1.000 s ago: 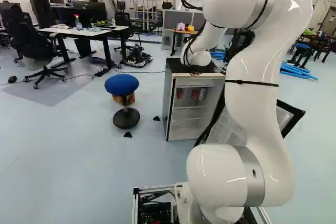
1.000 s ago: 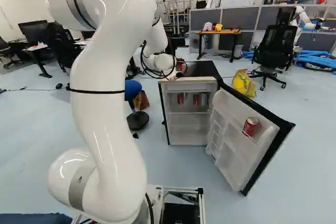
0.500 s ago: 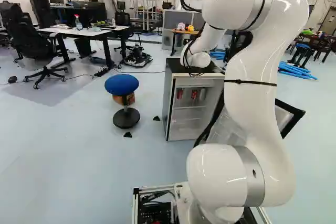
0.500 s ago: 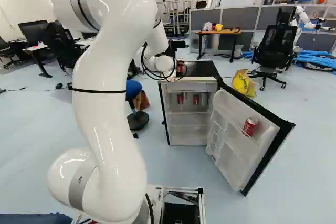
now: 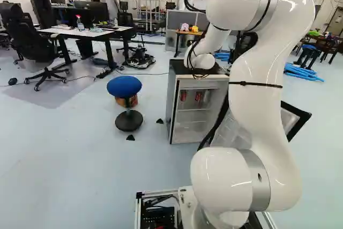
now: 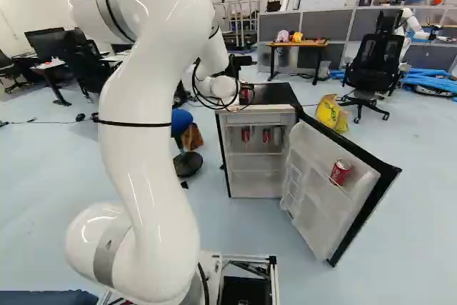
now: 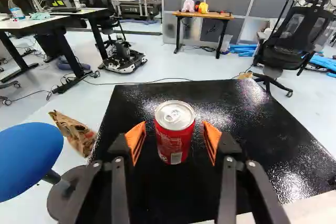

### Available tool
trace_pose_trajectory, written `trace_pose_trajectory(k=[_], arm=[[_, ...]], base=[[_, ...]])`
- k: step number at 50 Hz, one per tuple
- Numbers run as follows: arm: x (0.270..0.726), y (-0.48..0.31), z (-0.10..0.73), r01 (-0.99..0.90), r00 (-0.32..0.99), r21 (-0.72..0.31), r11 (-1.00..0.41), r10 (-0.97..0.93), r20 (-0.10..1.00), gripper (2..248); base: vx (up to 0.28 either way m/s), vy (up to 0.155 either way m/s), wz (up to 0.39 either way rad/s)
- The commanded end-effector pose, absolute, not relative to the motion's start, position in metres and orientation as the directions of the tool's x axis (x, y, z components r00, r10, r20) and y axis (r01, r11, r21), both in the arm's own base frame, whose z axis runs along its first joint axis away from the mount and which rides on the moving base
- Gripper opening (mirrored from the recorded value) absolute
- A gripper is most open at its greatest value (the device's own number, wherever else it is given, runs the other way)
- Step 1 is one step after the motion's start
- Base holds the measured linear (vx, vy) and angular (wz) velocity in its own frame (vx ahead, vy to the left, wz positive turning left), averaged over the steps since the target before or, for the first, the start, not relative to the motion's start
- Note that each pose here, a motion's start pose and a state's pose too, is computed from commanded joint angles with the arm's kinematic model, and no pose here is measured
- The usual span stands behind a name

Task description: Grab a drink from the fridge

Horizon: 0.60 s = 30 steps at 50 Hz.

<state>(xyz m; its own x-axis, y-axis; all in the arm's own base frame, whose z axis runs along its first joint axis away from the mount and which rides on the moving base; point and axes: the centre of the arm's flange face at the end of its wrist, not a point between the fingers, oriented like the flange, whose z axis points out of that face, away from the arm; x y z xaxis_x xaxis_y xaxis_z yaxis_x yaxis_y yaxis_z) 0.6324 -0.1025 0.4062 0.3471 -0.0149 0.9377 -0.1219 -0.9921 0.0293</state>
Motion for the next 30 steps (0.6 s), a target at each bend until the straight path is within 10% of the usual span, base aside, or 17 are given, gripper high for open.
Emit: trace_pose_trajectory(k=[14, 30], arm=[[0.631, -0.103, 0.406, -0.122, 0.348, 0.029, -0.992, -0.015, 0.937, 247], [0.607, -0.102, 0.409, -0.127, 0.362, 0.029, -0.992, -0.019, 0.932, 247]], base=[[0.0, 0.0, 0.0], [0.0, 0.0, 0.0]])
